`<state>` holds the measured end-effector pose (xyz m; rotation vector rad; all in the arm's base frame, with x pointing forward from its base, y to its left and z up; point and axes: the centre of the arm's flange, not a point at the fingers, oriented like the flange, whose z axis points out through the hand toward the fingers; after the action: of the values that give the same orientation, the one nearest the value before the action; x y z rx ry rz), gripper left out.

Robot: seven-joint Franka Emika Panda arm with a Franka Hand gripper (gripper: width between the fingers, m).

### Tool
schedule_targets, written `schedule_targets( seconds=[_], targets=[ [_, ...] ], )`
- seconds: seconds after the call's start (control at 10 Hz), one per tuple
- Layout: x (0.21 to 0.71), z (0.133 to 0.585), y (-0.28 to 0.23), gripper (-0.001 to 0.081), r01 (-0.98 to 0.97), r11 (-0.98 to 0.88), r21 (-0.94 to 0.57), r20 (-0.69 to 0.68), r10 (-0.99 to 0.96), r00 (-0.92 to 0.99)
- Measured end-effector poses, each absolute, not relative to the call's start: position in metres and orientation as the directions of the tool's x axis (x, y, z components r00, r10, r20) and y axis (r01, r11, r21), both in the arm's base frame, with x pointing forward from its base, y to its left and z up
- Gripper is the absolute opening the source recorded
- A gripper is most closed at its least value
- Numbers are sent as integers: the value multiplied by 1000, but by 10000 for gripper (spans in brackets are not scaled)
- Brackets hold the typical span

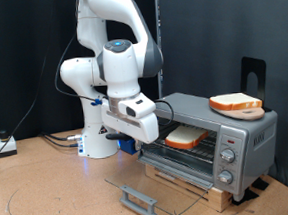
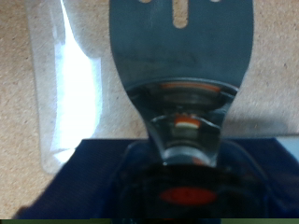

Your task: Make a piece of toast with the oven

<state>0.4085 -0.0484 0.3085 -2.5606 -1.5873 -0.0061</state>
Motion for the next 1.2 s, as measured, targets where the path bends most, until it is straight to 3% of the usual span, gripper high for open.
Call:
schedule_targets(
  seconds=[0.6, 0.9, 1.2],
  targets=[
    [414, 362, -110, 395, 824, -515, -235, 271, 780, 565],
    [414, 368, -113, 395, 826, -505, -250, 297, 772, 561],
    [412, 387, -106, 395, 873, -428, -231, 417, 768, 487]
  ],
)
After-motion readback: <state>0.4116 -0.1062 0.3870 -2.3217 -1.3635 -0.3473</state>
